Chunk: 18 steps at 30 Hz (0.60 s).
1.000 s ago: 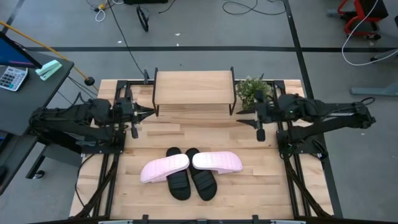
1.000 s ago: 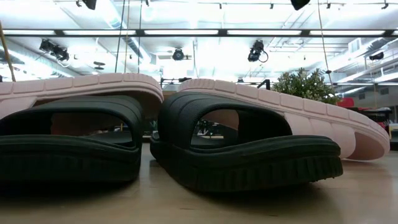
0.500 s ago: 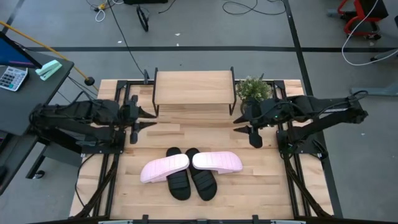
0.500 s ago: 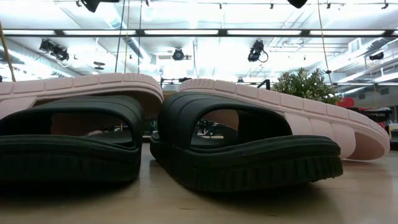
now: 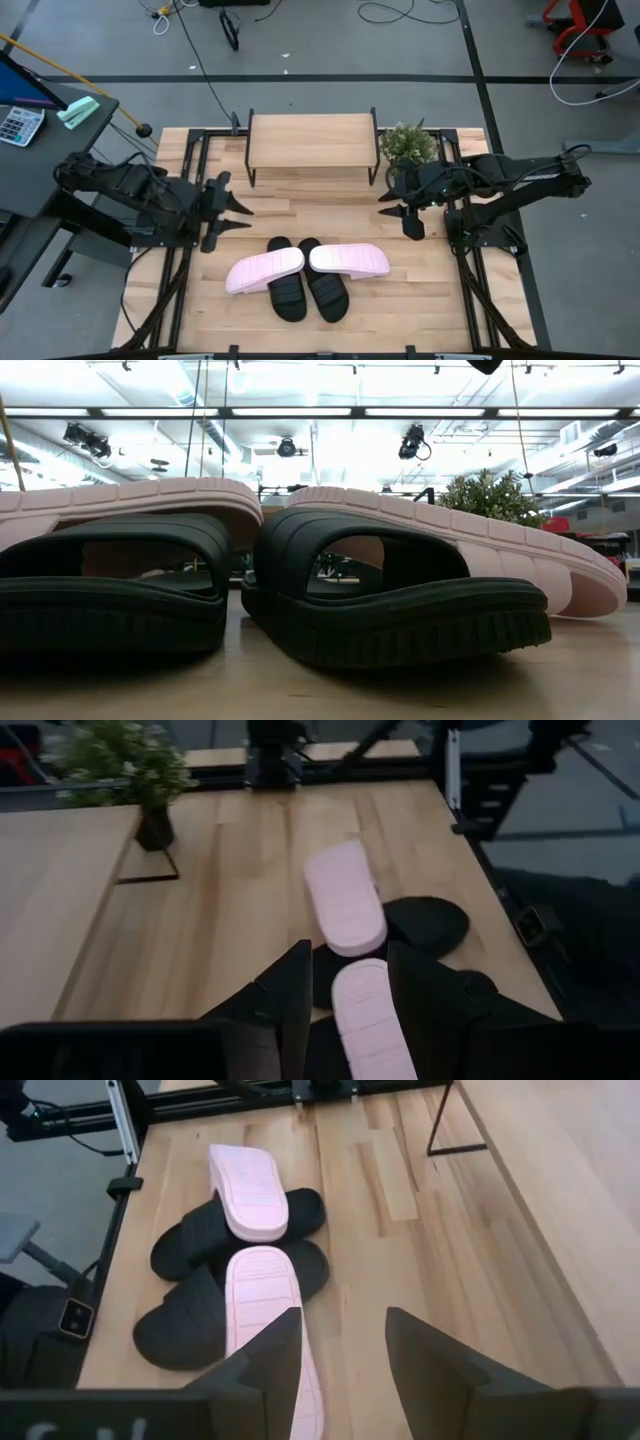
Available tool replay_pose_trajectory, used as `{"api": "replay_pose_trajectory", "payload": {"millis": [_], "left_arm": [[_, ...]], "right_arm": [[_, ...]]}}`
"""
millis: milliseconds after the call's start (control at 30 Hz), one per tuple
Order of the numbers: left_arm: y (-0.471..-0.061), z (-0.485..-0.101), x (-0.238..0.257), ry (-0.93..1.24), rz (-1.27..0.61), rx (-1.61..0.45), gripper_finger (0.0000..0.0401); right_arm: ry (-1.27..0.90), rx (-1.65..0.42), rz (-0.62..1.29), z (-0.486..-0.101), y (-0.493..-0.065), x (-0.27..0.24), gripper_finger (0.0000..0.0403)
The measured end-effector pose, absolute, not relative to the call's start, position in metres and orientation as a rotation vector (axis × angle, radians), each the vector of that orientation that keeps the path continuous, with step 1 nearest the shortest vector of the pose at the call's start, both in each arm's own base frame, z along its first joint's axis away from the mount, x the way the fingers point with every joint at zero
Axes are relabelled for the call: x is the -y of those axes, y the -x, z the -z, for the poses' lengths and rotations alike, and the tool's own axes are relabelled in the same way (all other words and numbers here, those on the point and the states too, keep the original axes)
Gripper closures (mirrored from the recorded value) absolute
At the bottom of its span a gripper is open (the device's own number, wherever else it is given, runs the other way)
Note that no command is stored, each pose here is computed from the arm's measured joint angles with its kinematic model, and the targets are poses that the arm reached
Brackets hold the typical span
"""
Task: Pick and place slides into the shelf
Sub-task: Put the right pink slide on the shelf
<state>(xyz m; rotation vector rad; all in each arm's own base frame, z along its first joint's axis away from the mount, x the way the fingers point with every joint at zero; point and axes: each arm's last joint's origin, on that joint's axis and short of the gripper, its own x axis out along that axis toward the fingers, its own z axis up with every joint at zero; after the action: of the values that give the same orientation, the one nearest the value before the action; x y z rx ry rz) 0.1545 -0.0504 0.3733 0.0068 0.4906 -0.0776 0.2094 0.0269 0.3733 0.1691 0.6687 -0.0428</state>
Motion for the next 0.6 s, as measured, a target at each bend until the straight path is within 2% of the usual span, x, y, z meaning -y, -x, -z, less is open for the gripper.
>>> {"api": "replay_pose_trajectory", "payload": {"millis": [267, 600], "left_arm": [[-0.161, -0.363, 0.064, -0.014, 0.081, -0.646, 0.0279], [-0.167, -0.344, 0.081, 0.049, -0.021, -0.788, 0.0273]], "right_arm": [[-0.188, -0.696, 0.021, -0.369, -0.214, -0.036, 0.0249], [-0.197, -0.847, -0.037, -0.34, -0.239, -0.073, 0.025]]}}
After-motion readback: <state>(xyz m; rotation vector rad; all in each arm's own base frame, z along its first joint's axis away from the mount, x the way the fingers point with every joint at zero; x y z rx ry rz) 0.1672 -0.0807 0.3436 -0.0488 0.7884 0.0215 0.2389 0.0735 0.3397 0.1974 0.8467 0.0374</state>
